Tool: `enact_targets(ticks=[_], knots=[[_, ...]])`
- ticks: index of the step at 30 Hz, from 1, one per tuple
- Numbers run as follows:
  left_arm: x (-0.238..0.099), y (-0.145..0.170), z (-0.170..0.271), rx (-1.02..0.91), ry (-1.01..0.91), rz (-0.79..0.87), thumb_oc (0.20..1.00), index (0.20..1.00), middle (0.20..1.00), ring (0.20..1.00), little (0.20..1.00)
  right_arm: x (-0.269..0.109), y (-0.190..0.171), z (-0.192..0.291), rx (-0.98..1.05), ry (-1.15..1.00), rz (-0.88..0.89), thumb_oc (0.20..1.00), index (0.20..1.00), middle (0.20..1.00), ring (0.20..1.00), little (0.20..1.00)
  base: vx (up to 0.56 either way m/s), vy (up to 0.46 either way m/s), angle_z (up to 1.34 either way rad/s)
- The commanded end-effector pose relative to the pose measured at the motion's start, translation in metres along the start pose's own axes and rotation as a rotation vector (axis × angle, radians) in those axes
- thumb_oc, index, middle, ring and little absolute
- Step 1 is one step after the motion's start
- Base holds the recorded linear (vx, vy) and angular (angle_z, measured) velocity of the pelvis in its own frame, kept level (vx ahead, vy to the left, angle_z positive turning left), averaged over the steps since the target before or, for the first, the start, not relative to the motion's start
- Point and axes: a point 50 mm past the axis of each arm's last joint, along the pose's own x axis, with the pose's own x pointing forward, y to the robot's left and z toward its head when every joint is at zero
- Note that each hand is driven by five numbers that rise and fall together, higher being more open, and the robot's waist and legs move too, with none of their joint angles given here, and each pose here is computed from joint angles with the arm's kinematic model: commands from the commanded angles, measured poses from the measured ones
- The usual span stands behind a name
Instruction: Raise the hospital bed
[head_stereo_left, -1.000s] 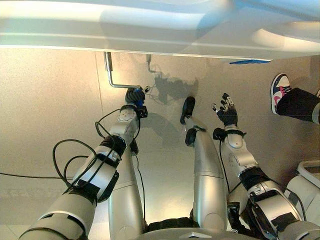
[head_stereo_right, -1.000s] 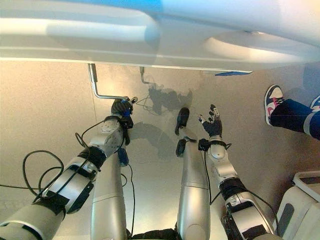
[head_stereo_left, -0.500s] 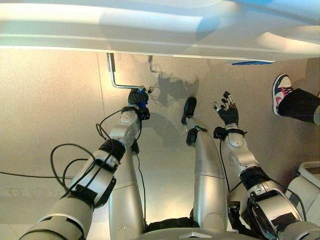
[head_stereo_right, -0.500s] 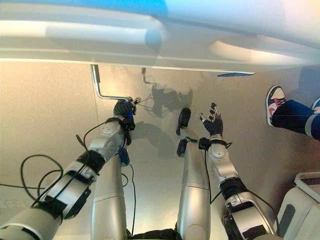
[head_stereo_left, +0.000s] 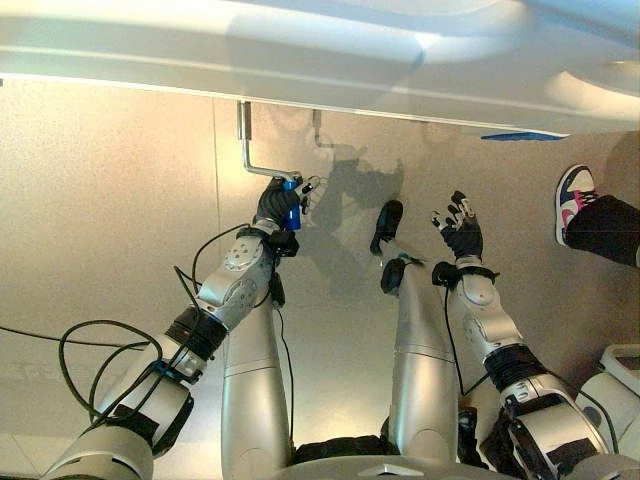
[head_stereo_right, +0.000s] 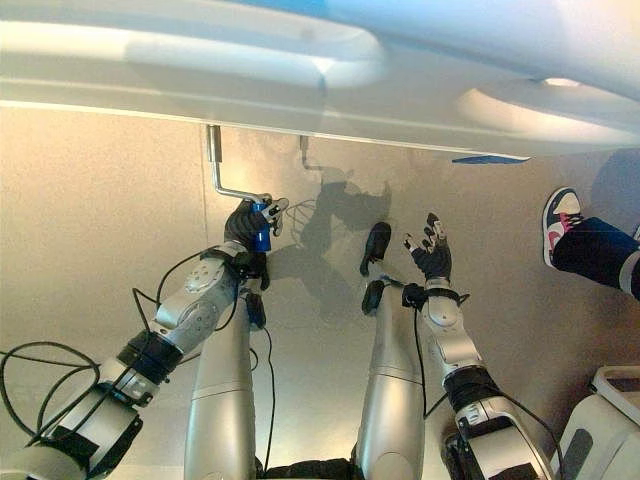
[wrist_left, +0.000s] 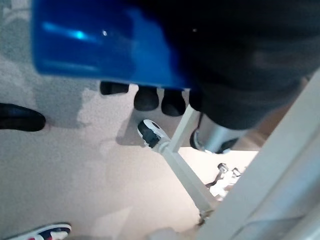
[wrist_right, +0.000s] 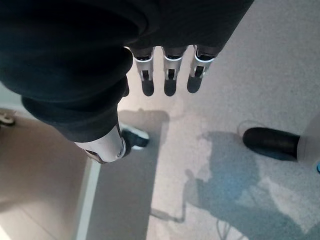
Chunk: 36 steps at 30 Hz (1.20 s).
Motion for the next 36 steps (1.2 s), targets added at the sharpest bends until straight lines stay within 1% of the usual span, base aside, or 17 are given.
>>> enact_targets(ticks=[1,4,6,9,10,11,14,21,23,24,27,28,30,32,34,35,36], knots=[[-0.016,-0.042,0.030,-0.224,-0.195,-0.201,0.200,0.200,0.200,0.200,0.200,-0.014,-0.041,-0.005,-0.094,-0.013,-0.050,1.000,1.000,1.000,1.000,1.000,0.00,0.000,0.00],[-0.024,-0.035,0.040,-0.245,-0.240,-0.191,0.200,0.200,0.200,0.200,0.200,-0.016,-0.045,-0.009,-0.104,0.001,-0.057,1.000,1.000,1.000,1.000,1.000,0.00,0.007,0.03],[-0.037,-0.019,0.052,-0.252,-0.303,-0.159,0.200,0.200,0.200,0.200,0.200,-0.020,-0.052,-0.014,-0.116,0.022,-0.066,1.000,1.000,1.000,1.000,1.000,0.00,0.000,0.00],[-0.055,0.010,0.069,-0.222,-0.401,-0.053,0.200,0.200,0.200,0.200,0.200,-0.024,-0.060,-0.019,-0.126,0.037,-0.081,1.000,1.000,1.000,1.000,1.000,0.01,0.023,0.01],[-0.056,0.010,0.069,-0.222,-0.401,-0.052,0.200,0.200,0.200,0.200,0.200,-0.024,-0.060,-0.019,-0.126,0.038,-0.079,1.000,1.000,1.000,1.000,1.000,0.02,0.034,0.01],[-0.065,0.026,0.077,-0.202,-0.450,0.016,0.200,0.200,0.200,0.200,0.200,-0.026,-0.066,-0.020,-0.132,0.044,-0.089,1.000,1.000,1.000,1.000,1.000,0.00,0.000,0.00],[-0.075,0.038,0.084,-0.169,-0.491,0.078,0.200,0.200,0.200,0.200,0.200,-0.028,-0.070,-0.021,-0.137,0.049,-0.096,1.000,1.000,1.000,1.000,1.000,0.01,0.022,0.01],[-0.109,0.079,0.106,-0.024,-0.663,0.372,0.200,0.200,0.200,0.200,0.200,-0.032,-0.084,-0.020,-0.154,0.041,-0.128,1.000,1.000,1.000,1.000,1.000,0.02,0.045,0.00],[-0.110,0.079,0.105,-0.024,-0.663,0.374,0.200,0.200,0.200,0.200,0.200,-0.032,-0.084,-0.020,-0.154,0.041,-0.127,1.000,1.000,1.000,1.000,1.000,0.01,0.016,0.00],[-0.116,0.088,0.112,0.074,-0.675,0.449,0.200,0.200,0.200,0.200,0.200,-0.032,-0.088,-0.019,-0.165,0.040,-0.138,1.000,1.000,1.000,1.000,1.000,0.02,0.049,-0.02],[-0.118,0.101,0.122,0.238,-0.661,0.541,0.200,0.200,0.200,0.200,0.200,-0.030,-0.092,-0.014,-0.172,0.021,-0.143,1.000,1.000,1.000,1.000,1.000,0.01,0.059,-0.03],[-0.117,0.101,0.122,0.239,-0.661,0.541,0.200,0.200,0.200,0.200,0.200,-0.030,-0.092,-0.014,-0.171,0.021,-0.143,1.000,1.000,1.000,1.000,1.000,0.01,0.048,-0.03],[-0.114,0.112,0.131,0.355,-0.633,0.586,0.200,0.200,0.200,0.200,0.200,-0.028,-0.096,-0.011,-0.174,0.009,-0.148,1.000,1.000,1.000,1.000,1.000,0.01,0.061,0.00],[-0.113,0.112,0.132,0.355,-0.634,0.585,0.200,0.200,0.200,0.200,0.200,-0.028,-0.096,-0.010,-0.173,0.009,-0.149,1.000,1.000,1.000,1.000,1.000,0.01,0.045,0.01],[-0.107,0.125,0.133,0.452,-0.574,0.633,0.200,0.200,0.200,0.200,0.200,-0.026,-0.097,-0.007,-0.175,0.000,-0.148,1.000,1.000,1.000,1.000,1.000,0.02,0.092,0.00],[-0.106,0.125,0.133,0.452,-0.574,0.633,0.200,0.200,0.200,0.200,0.200,-0.026,-0.097,-0.007,-0.175,0.000,-0.149,1.000,1.000,1.000,1.000,1.000,0.02,0.088,-0.01],[-0.105,0.132,0.138,0.593,-0.544,0.697,0.200,0.200,0.200,0.200,0.200,-0.025,-0.097,-0.004,-0.181,-0.013,-0.142,1.000,1.000,1.000,1.000,1.000,0.01,0.041,0.00]])
